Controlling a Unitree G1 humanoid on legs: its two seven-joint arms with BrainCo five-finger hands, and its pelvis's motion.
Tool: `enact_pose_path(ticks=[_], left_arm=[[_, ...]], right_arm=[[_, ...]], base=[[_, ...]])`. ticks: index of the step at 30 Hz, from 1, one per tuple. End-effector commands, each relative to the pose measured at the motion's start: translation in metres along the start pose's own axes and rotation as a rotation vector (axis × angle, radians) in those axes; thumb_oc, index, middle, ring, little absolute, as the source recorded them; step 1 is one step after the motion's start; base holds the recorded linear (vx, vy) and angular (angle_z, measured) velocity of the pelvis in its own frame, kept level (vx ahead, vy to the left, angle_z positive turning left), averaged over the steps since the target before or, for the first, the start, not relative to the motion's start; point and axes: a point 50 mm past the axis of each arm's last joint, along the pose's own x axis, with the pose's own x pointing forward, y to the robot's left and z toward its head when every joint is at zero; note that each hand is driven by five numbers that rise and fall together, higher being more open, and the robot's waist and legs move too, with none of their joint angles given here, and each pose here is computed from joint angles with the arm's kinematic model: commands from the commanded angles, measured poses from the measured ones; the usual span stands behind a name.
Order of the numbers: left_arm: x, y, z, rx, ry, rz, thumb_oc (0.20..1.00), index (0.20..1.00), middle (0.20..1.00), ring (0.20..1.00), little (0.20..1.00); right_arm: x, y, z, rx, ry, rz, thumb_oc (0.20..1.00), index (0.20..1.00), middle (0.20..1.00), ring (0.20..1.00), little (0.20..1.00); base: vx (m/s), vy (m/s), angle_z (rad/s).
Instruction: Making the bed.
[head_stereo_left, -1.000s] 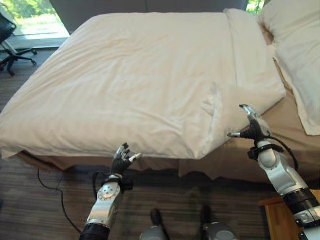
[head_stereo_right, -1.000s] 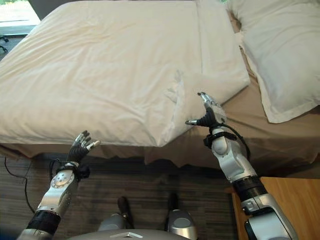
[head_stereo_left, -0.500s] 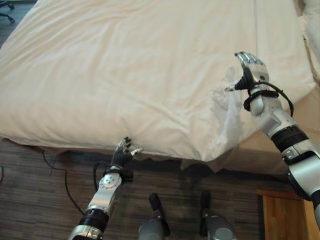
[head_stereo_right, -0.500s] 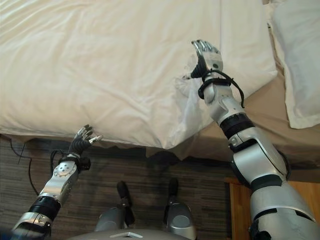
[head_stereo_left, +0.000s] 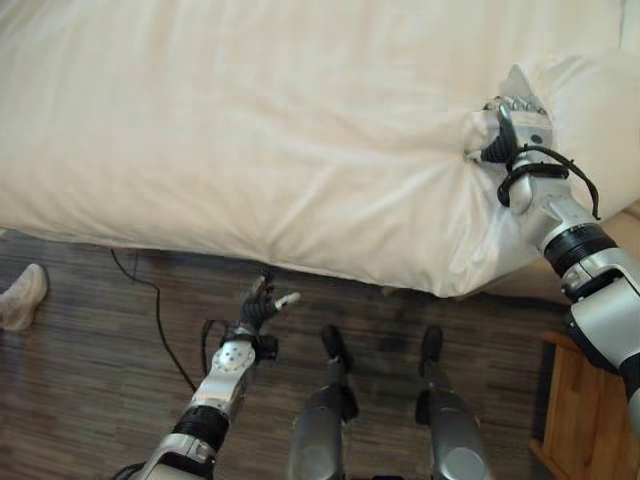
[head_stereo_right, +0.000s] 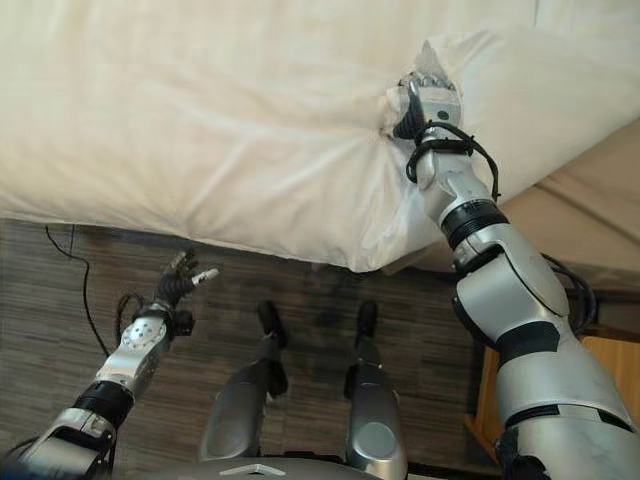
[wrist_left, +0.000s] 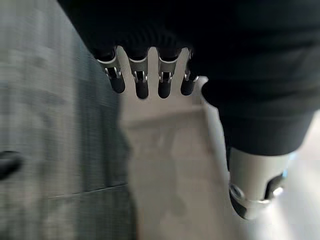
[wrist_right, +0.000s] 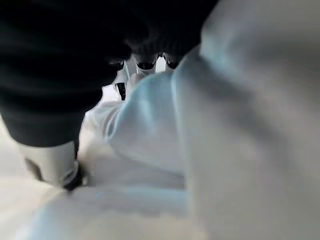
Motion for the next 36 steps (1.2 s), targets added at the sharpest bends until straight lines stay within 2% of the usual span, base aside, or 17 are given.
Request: enact_pose_path(ticks=[1,8,12,16,21,23,30,34,36], left_arm=[[0.0,0.001,0.004,-0.027,-0.03,-0.014,1.0,1.0,1.0,1.0,1.0],[0.008,-0.013,0.008,-0.011,-0.018,-0.056,1.0,1.0,1.0,1.0,1.0],[0.008,-0.016,0.003,0.005,0.009,-0.063,1.0,1.0,1.0,1.0,1.0],[0.002,-0.016,-0.012,0.008,0.074,-0.062,1.0,1.0,1.0,1.0,1.0],[-0.013,-0.007,-0.039,0.017,0.171,-0.049,1.0,1.0,1.0,1.0,1.0],[-0.022,-0.002,-0.053,0.026,0.222,-0.043,1.0,1.0,1.0,1.0,1.0],[-0.036,0.004,-0.068,-0.007,0.267,-0.027,1.0,1.0,1.0,1.0,1.0],[-0.038,0.004,-0.072,-0.022,0.287,-0.008,1.0,1.0,1.0,1.0,1.0],[-0.037,0.002,-0.072,-0.017,0.293,-0.009,1.0,1.0,1.0,1.0,1.0]], right_arm=[[0.0,-0.002,-0.029,-0.078,0.107,0.046,0.2,0.2,0.2,0.2,0.2],[-0.003,-0.01,-0.024,-0.007,0.055,0.023,0.2,0.2,0.2,0.2,0.2],[-0.012,-0.002,-0.026,0.063,0.05,0.045,0.2,0.2,0.2,0.2,0.2],[-0.035,0.023,-0.031,0.114,0.039,0.12,0.2,0.2,0.2,0.2,0.2],[-0.066,0.045,-0.053,0.093,0.06,0.208,0.2,0.2,0.2,0.2,0.2],[-0.086,0.057,-0.074,0.09,0.12,0.254,0.2,0.2,0.2,0.2,0.2],[-0.125,0.055,-0.136,0.054,0.305,0.288,0.2,0.2,0.2,0.2,0.2],[-0.172,0.068,-0.17,0.077,0.463,0.34,0.213,0.213,0.213,0.213,0.213],[-0.184,0.074,-0.175,0.096,0.501,0.361,1.0,1.0,1.0,1.0,1.0]], base=[[0.0,0.0,0.0],[0.03,0.046,0.02],[0.04,0.057,-0.03],[0.04,0.035,-0.14],[0.03,0.015,-0.14],[0.02,0.0,-0.26],[0.01,-0.003,-0.24],[0.02,-0.019,-0.13],[0.02,-0.031,-0.08]])
